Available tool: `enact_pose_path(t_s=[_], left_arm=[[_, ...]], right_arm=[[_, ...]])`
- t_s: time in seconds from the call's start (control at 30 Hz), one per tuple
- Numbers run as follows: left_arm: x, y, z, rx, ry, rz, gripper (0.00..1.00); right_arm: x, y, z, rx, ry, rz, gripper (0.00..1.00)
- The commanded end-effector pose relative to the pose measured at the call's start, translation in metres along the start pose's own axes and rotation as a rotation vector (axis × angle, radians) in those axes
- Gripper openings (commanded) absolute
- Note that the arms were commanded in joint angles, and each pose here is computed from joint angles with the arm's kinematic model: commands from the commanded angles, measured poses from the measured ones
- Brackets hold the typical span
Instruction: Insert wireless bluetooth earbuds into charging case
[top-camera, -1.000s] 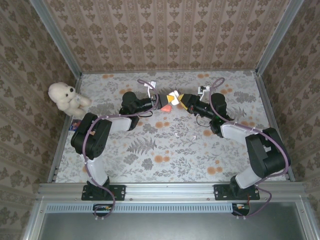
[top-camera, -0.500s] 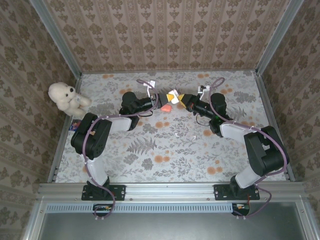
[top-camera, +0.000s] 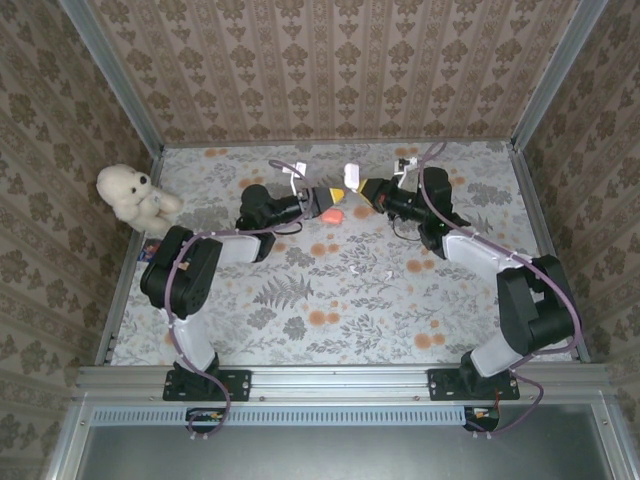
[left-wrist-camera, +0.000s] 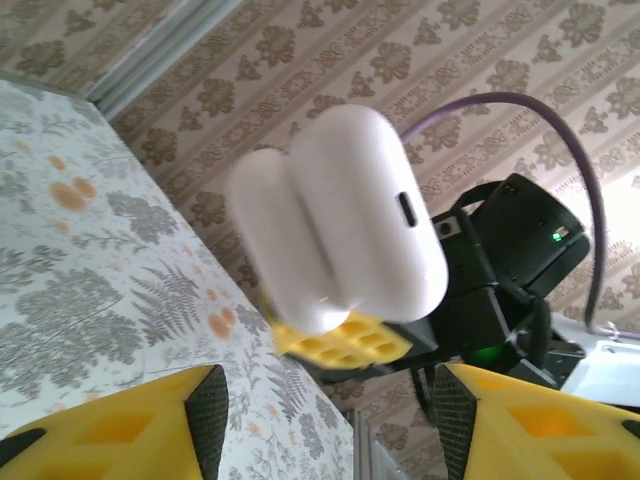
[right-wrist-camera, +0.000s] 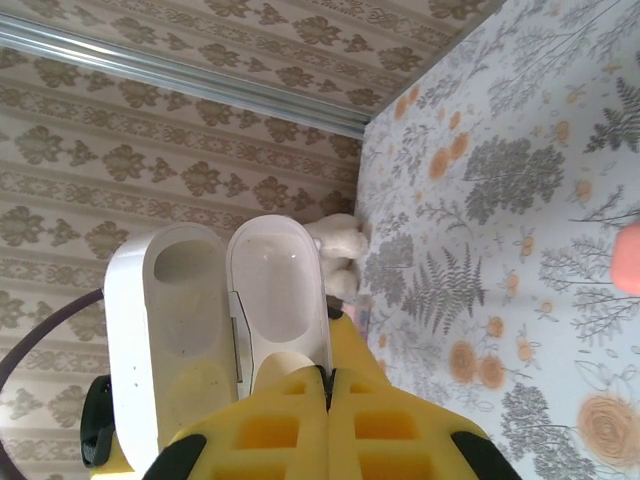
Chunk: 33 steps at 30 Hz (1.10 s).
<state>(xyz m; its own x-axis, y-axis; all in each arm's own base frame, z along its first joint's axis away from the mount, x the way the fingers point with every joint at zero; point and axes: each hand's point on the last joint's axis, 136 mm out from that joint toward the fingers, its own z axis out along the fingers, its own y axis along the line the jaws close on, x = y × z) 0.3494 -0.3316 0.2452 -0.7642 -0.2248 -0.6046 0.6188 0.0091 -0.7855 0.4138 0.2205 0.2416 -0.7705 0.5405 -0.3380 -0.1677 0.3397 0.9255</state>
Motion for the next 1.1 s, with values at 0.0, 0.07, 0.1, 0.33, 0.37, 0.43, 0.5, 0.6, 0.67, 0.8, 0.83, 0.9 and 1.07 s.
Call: enact_pose_path(t_s=[0.0, 0.07, 0.1, 0.33, 0.37, 0.43, 0.5, 0.6, 0.67, 0.8, 0.83, 0.9, 1.07], left_arm=[[-0.017, -0.008, -0.018, -0.019, -0.007, 0.064, 0.60], [-0.019, -0.005, -0.023, -0.050, 0.014, 0.065, 0.63], [-0.019, -0.003, -0.024, -0.066, 0.036, 0.070, 0.63], [0.002, 0.008, -0.021, -0.280, 0.353, 0.186, 0.67], [0.006, 0.007, -0.020, -0.291, 0.410, 0.222, 0.67], [0.014, 0.005, -0.018, -0.287, 0.494, 0.225, 0.68], [0.018, 0.004, -0.018, -0.267, 0.544, 0.224, 0.69], [0.021, -0.002, -0.015, -0.210, 0.598, 0.214, 0.70], [0.023, -0.006, -0.014, -0.182, 0.631, 0.202, 0.70], [0.027, -0.007, -0.014, -0.154, 0.677, 0.183, 0.70], [0.027, -0.007, -0.013, -0.145, 0.683, 0.178, 0.70], [0.027, -0.009, -0.012, -0.121, 0.688, 0.167, 0.70], [0.025, -0.012, -0.008, -0.077, 0.690, 0.150, 0.69]], right_arm=[[-0.007, 0.004, -0.011, 0.080, 0.012, -0.091, 0.00], [-0.010, 0.002, -0.015, 0.107, 0.020, -0.114, 0.00], [-0.010, 0.000, -0.017, 0.129, 0.027, -0.134, 0.00], [-0.010, -0.019, -0.036, 0.357, 0.121, -0.390, 0.00], [-0.009, -0.022, -0.039, 0.380, 0.139, -0.423, 0.00], [-0.009, -0.024, -0.040, 0.401, 0.167, -0.479, 0.00], [-0.008, -0.025, -0.041, 0.409, 0.189, -0.519, 0.00], [-0.007, -0.025, -0.041, 0.413, 0.222, -0.570, 0.00], [-0.005, -0.025, -0.040, 0.407, 0.240, -0.593, 0.00], [0.000, -0.024, -0.040, 0.385, 0.265, -0.626, 0.00], [0.003, -0.023, -0.040, 0.381, 0.276, -0.634, 0.00], [0.008, -0.025, -0.040, 0.385, 0.299, -0.647, 0.00], [0.021, -0.032, -0.037, 0.401, 0.345, -0.667, 0.00]])
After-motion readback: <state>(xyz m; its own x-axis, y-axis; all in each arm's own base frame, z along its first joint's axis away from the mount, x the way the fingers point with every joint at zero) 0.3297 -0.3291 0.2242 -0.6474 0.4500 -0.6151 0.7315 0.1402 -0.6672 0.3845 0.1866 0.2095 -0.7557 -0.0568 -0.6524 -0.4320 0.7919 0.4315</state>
